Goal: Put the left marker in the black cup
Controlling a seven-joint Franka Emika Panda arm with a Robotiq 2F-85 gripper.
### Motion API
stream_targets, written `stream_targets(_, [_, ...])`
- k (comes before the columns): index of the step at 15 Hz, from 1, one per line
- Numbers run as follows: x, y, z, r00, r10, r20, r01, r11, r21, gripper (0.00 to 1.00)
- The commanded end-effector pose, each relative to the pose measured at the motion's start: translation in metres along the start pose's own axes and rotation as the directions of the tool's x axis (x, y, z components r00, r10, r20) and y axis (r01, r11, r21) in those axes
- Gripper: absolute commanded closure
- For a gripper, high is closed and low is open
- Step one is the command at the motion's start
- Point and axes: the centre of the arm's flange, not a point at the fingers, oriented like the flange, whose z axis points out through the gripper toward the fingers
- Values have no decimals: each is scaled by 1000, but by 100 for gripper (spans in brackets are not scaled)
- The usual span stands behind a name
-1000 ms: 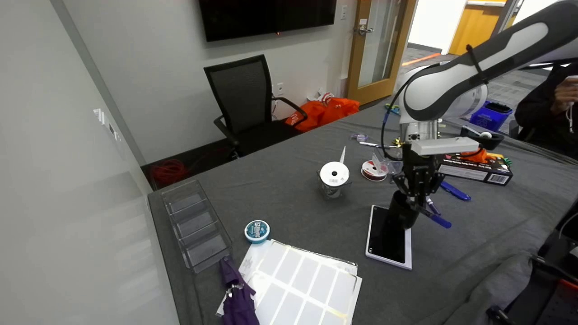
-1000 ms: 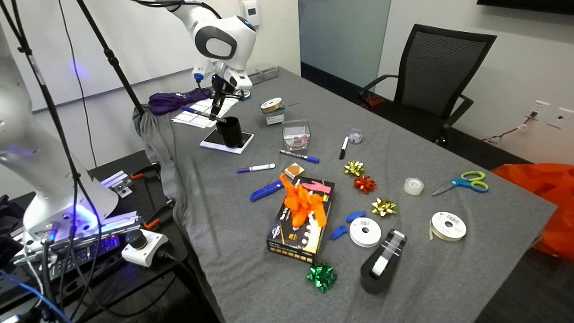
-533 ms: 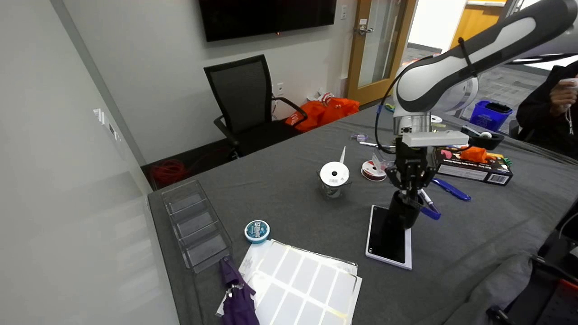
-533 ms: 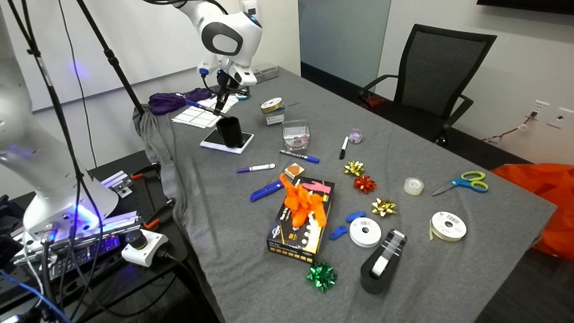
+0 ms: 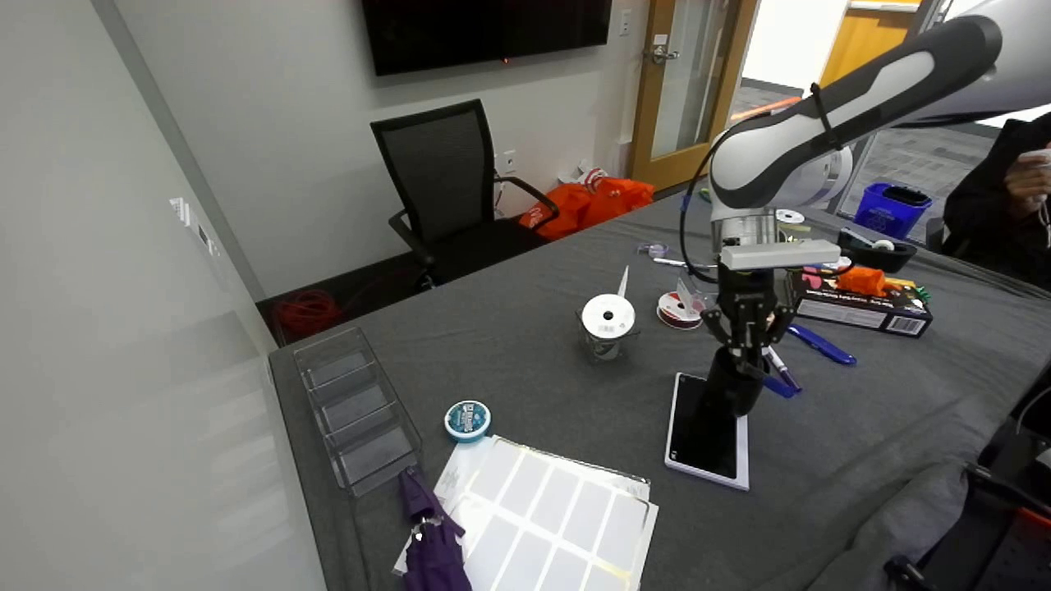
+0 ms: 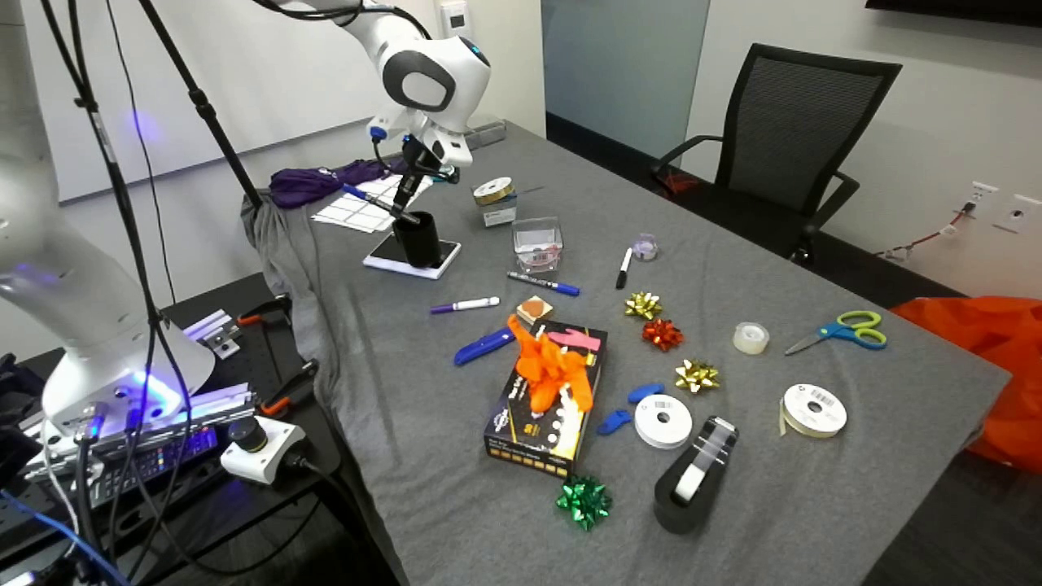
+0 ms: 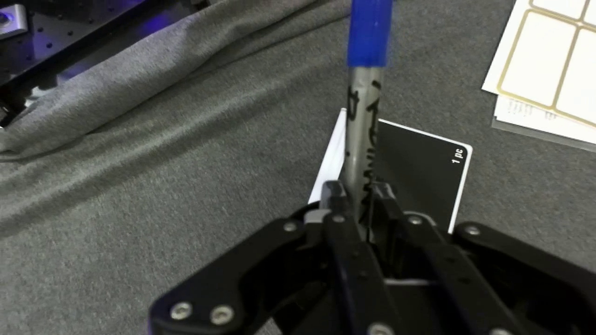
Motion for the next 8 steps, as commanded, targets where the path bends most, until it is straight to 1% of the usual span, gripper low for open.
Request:
stream_targets(1, [15, 4, -5, 998, 20, 59, -20, 1000, -7, 96])
stream_targets(8, [26, 13, -23, 990, 22, 138, -27, 999, 30, 96])
